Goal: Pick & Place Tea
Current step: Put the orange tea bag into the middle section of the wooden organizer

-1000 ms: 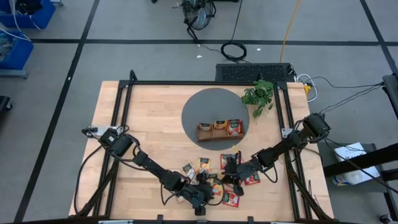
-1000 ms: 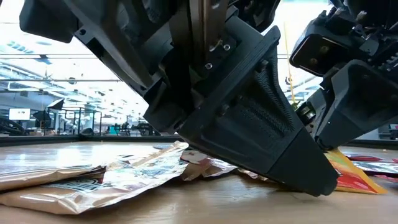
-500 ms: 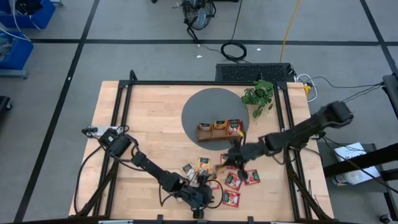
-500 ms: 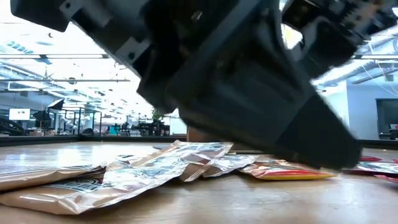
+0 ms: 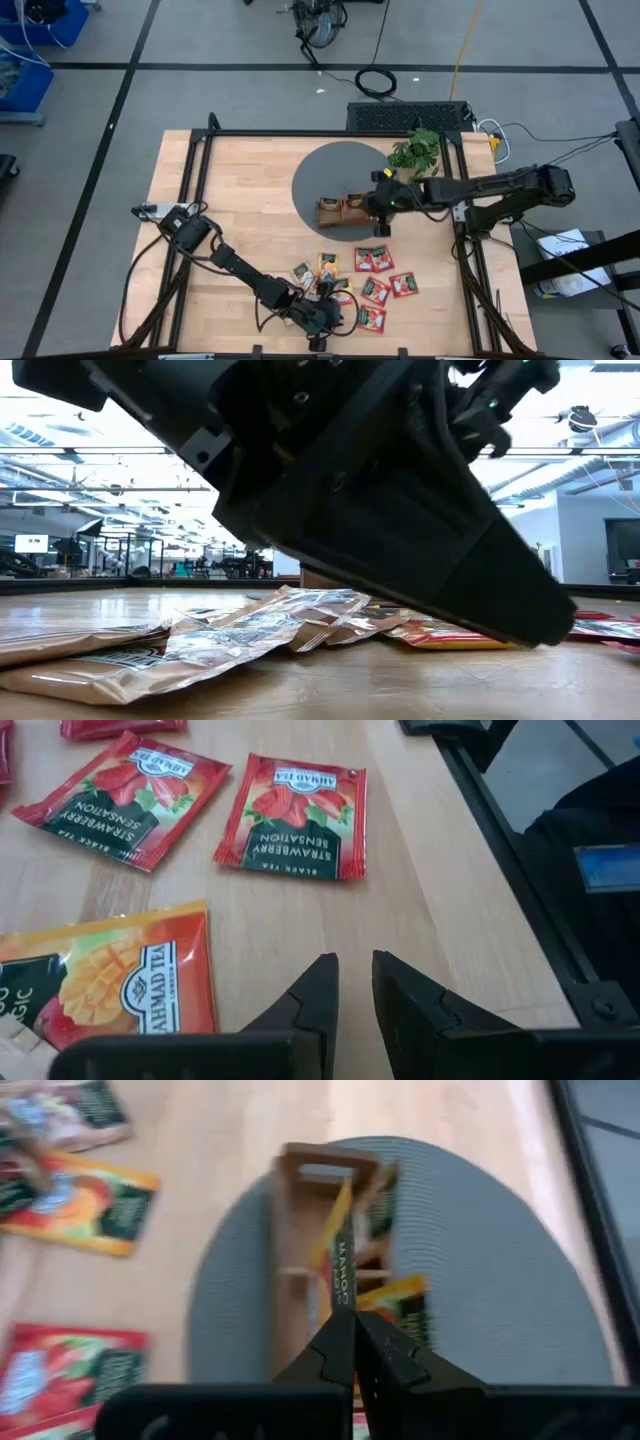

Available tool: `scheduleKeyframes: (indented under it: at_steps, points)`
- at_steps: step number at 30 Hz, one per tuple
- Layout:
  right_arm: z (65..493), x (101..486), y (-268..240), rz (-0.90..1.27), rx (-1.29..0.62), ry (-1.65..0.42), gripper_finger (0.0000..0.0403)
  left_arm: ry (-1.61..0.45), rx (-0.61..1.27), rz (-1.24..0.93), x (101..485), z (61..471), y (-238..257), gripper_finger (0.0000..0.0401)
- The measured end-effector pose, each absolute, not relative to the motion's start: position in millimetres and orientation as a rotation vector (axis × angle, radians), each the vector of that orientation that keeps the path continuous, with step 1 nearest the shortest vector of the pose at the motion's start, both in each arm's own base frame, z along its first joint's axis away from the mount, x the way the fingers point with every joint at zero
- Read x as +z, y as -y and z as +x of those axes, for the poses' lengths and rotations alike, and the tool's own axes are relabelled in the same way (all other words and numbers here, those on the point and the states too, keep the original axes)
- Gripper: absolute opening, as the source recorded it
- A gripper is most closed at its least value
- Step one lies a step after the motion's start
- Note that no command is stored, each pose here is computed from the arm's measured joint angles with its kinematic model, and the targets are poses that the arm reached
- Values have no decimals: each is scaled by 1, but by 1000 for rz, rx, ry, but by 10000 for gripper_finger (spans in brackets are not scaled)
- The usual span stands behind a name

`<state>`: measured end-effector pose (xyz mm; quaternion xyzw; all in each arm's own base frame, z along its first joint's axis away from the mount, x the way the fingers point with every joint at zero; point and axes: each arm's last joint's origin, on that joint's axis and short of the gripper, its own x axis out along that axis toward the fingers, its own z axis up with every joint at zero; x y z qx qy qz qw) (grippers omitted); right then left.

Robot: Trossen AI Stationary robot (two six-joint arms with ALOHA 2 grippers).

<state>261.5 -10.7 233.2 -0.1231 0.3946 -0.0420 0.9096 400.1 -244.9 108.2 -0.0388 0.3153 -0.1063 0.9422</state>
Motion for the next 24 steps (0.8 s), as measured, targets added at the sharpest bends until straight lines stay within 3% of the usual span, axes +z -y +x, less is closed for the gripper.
scheduleKeyframes:
  at_steps: [15, 24]
  points:
    - [282, 181, 35, -255, -117, -1023, 0, -658, -219, -59, 107, 399, 245, 69]
    - [282, 184, 34, -256, -120, -1002, 25, -665, -217, -67, 107, 398, 246, 69]
